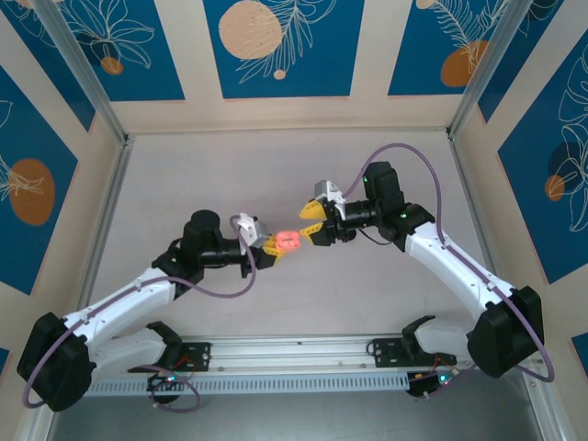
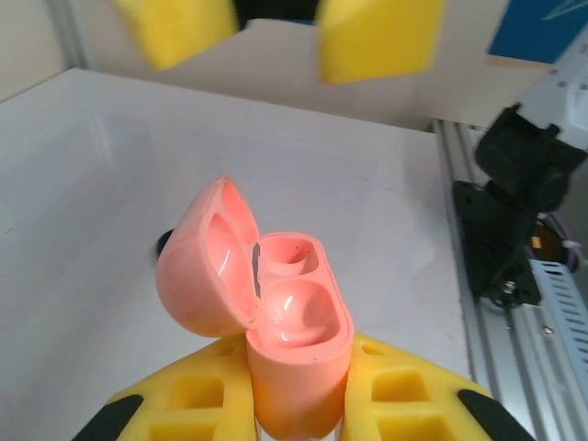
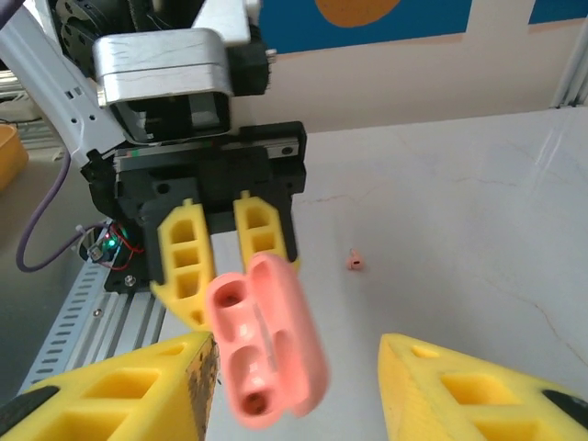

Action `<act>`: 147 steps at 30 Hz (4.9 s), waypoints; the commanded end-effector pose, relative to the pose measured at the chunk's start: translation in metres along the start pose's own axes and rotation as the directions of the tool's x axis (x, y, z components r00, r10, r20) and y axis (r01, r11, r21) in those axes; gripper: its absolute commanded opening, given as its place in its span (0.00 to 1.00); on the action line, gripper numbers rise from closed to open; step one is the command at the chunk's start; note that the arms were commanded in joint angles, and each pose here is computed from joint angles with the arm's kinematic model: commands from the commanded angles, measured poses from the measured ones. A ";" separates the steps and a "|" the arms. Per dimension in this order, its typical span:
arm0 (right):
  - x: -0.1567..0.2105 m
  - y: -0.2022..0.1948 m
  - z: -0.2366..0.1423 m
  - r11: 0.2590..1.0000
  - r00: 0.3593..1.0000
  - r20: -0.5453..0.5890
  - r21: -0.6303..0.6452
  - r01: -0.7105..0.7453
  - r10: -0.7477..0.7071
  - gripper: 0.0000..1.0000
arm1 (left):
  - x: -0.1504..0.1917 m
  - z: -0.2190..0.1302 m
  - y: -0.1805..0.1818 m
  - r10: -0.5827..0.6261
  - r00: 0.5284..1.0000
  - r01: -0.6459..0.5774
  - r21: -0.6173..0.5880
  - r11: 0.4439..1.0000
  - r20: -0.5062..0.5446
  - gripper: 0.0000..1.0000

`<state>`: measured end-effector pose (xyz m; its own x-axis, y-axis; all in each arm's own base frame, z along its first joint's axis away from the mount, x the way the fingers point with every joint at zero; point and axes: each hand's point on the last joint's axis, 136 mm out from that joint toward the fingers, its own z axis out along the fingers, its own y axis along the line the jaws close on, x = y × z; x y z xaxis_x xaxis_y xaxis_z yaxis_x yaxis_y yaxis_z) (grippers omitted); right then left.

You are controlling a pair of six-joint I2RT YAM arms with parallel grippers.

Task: Insert the wireless bluetooth earbuds into the charging case

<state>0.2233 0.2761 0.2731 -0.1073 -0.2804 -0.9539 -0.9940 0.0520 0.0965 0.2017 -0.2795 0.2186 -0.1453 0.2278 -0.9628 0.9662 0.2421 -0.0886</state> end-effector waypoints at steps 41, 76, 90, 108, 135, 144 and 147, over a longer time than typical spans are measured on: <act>0.123 -0.087 0.289 0.682 0.605 -0.329 0.463 -0.566 0.725 0.52 | 0.125 -0.191 0.176 -0.579 0.695 0.665 -0.686 0.294 0.426 0.21; 0.176 -0.058 0.313 0.738 0.577 -0.462 0.456 -0.497 0.674 0.35 | 0.122 -0.195 0.173 -0.560 0.713 0.649 -0.698 0.301 0.422 0.21; 0.175 -0.052 0.302 0.758 0.611 -0.453 0.449 -0.472 0.649 0.24 | 0.120 -0.195 0.172 -0.555 0.719 0.645 -0.699 0.308 0.419 0.21; 0.169 -0.022 0.196 0.882 0.661 -0.591 0.232 -0.410 0.463 0.23 | 0.118 -0.190 0.170 -0.560 0.725 0.643 -0.685 0.343 0.400 0.21; 0.166 -0.010 0.155 0.334 0.074 -0.365 0.728 -0.599 0.928 0.40 | 0.115 -0.186 0.169 -0.553 0.732 0.643 -0.672 0.367 0.398 0.19; 0.182 -0.011 0.172 0.291 0.012 -0.361 0.731 -0.617 0.933 0.40 | 0.113 -0.184 0.168 -0.549 0.731 0.649 -0.660 0.377 0.405 0.19; 0.185 -0.011 0.178 0.297 0.008 -0.373 0.727 -0.619 0.928 0.40 | 0.112 -0.183 0.168 -0.547 0.732 0.651 -0.657 0.382 0.407 0.19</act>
<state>0.2231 0.3863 0.0446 -0.9357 -0.3214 0.1455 -0.2426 0.8855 0.3962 0.3067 -0.0379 0.1309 -0.5823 -0.3524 -0.7326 0.0923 0.8667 -0.4903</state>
